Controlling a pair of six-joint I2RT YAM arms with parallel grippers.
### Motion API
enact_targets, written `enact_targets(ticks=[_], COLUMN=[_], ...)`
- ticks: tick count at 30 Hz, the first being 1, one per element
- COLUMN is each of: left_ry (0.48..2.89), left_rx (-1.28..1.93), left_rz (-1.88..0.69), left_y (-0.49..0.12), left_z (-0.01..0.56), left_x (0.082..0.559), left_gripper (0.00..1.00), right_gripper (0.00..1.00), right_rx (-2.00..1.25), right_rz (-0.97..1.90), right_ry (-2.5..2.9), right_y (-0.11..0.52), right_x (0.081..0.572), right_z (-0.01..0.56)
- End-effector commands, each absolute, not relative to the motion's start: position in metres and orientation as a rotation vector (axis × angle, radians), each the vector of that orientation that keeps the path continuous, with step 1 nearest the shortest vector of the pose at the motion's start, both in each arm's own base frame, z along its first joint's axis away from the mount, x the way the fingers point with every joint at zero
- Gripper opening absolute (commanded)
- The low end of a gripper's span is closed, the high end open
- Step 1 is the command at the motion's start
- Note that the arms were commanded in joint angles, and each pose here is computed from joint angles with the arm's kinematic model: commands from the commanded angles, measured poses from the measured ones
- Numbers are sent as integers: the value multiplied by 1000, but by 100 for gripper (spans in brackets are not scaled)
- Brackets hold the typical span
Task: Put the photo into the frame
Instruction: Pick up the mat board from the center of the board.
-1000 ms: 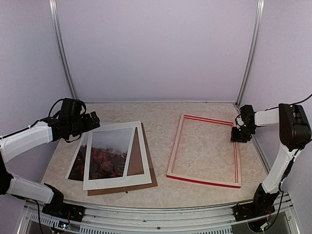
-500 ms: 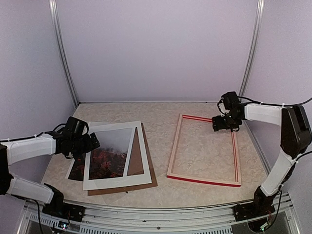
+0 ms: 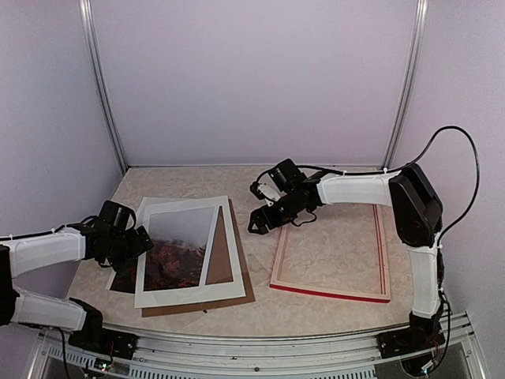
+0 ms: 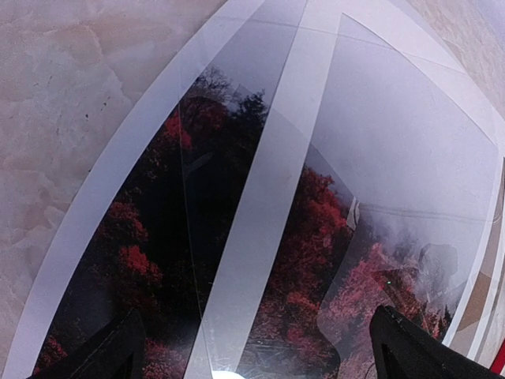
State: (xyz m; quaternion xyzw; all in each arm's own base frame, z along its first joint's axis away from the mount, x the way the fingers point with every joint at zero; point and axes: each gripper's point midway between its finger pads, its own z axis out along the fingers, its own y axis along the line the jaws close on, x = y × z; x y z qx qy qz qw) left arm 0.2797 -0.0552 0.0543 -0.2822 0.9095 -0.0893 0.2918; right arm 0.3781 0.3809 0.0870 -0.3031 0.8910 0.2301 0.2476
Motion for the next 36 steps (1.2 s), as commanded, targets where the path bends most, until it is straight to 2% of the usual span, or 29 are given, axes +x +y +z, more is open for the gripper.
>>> enact_targets(ticks=[1, 6, 20, 31, 36], left_ry=[2408, 2427, 2470, 2455, 2413], left_rx=[-776, -773, -743, -724, -721], left_rz=[-269, -289, -361, -520, -556], left_y=[-50, -50, -58, -75, -77], left_z=[54, 47, 27, 25, 35], left_x=[282, 283, 288, 293, 299], left_gripper=[98, 94, 85, 77, 77], right_gripper=[83, 82, 78, 66, 62], right_rx=[-937, -951, -862, -790, -739], right_rz=[806, 902, 931, 1116, 1163], right_ry=[2461, 2509, 2653, 2668, 2672], right_y=[430, 451, 448, 456, 455], right_x=[348, 332, 321, 306, 301], right_z=[79, 65, 31, 36, 39])
